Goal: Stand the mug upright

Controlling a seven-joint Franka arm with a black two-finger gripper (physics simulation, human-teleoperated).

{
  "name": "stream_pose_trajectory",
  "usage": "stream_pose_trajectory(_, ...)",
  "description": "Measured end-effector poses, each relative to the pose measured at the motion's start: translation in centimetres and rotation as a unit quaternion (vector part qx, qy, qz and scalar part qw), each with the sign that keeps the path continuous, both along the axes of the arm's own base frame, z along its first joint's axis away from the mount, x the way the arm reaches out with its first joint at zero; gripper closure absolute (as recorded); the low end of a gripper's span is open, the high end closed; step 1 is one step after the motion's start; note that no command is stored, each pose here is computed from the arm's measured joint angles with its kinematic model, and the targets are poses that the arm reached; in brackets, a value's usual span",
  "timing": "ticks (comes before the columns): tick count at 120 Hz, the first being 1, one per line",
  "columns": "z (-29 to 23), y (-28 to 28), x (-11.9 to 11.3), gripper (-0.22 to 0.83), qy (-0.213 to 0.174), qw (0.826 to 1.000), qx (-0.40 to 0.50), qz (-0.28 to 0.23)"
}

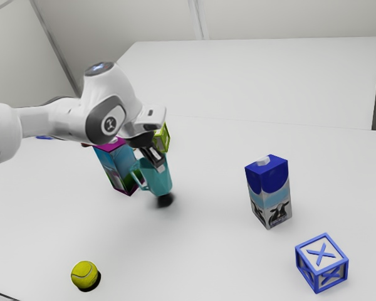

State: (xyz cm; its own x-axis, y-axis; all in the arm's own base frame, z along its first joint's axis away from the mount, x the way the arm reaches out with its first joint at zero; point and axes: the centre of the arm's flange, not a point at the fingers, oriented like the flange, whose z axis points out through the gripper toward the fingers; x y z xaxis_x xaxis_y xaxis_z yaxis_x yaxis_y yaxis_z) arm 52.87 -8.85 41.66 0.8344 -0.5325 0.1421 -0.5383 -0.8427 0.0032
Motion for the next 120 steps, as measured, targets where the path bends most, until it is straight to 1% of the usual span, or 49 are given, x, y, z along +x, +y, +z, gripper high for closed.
stream_pose_trajectory(35, -1.6, -2.0, 2.3, 0.79, -0.031, 0.999, 0.013, -0.014)
stream_pose_trajectory(55, -2.5, -1.9, 3.4, 0.79, -0.039, 0.999, 0.016, -0.009)
stream_pose_trajectory(105, -4.1, -1.7, 3.5, 0.79, -0.033, 0.999, 0.018, -0.003)
stream_pose_trajectory(120, -4.2, -1.7, 3.5, 0.63, -0.032, 0.999, 0.017, -0.002)
